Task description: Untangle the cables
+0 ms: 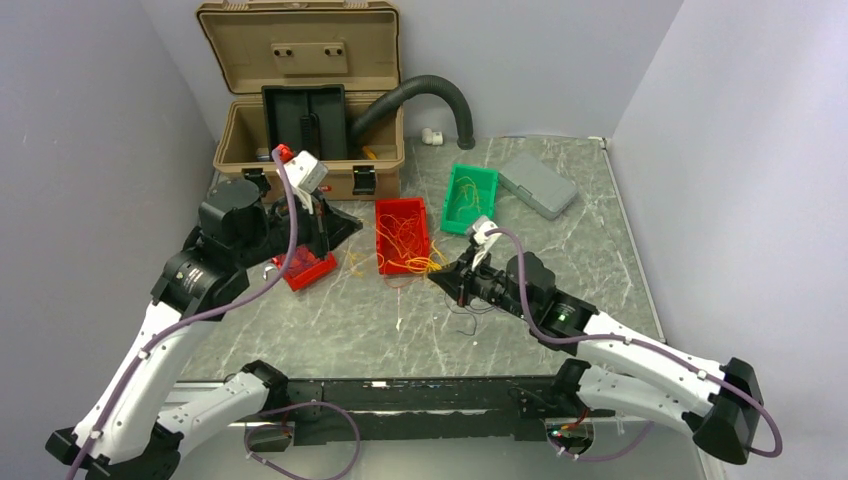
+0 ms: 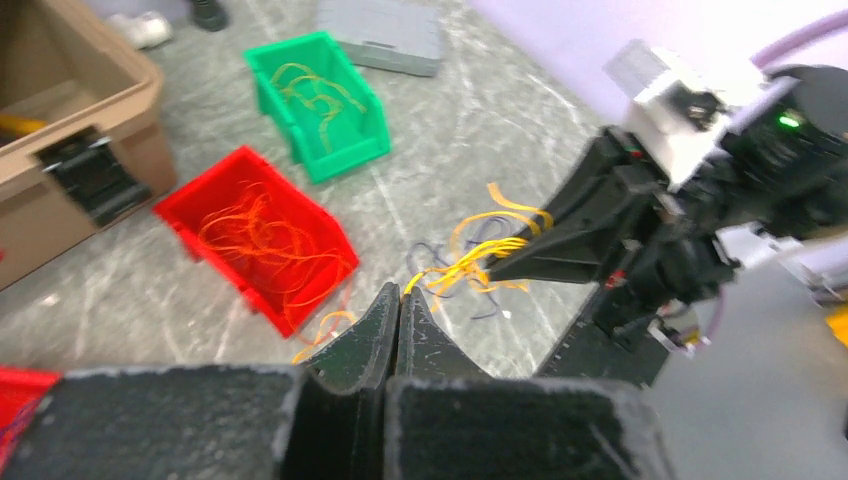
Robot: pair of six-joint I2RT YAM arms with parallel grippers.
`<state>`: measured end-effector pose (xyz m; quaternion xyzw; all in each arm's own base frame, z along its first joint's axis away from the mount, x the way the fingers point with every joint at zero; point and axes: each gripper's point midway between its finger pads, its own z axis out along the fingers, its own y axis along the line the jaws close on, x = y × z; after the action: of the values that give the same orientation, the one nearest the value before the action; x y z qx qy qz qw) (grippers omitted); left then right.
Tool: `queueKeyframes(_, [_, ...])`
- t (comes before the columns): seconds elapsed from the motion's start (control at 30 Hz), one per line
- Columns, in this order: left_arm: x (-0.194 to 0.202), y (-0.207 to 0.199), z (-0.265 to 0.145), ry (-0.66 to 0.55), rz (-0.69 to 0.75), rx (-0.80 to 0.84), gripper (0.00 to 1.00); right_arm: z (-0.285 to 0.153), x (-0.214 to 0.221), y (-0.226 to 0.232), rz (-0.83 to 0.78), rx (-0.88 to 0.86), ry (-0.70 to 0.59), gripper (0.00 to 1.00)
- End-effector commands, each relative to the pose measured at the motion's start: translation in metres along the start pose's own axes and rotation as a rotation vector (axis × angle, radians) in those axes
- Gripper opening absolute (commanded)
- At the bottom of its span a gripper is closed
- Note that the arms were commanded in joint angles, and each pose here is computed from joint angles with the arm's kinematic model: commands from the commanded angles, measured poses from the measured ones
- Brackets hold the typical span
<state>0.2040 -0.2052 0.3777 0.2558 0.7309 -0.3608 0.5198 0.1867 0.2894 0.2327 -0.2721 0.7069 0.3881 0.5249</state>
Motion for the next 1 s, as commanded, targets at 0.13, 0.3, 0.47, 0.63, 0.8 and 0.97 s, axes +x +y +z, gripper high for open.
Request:
queueKeyframes(0.13, [-0.021, 0.087, -0.057, -0.137, -0.054, -0.606, 0.0, -0.054, 0.032, -0.099, 0.187, 0.621, 0.02, 0.04])
queueKeyframes(0.3, [-0.029, 0.109, -0.1, -0.278, -0.087, -0.815, 0.0, -0.12, 0.05, -0.157, 0.365, 1.065, -0.06, 0.0])
queueKeyframes(0.47, [-0.036, 0.087, -0.087, -0.307, -0.034, -0.655, 0.0, -0.09, 0.026, -0.146, 0.322, 0.881, -0.068, 0.0])
queueKeyframes(0.63, [-0.033, 0.077, -0.076, -0.291, -0.019, -0.573, 0.0, -0.064, 0.001, -0.167, 0.295, 0.942, 0.024, 0.0])
queueKeyframes(0.8, [-0.028, 0.069, -0.066, -0.249, -0.006, -0.509, 0.0, -0.017, -0.013, -0.195, 0.32, 1.018, 0.127, 0.0])
queueKeyframes(0.97, [-0.024, 0.057, -0.051, -0.213, 0.021, -0.411, 0.0, 0.028, -0.014, -0.235, 0.325, 1.074, 0.194, 0.0])
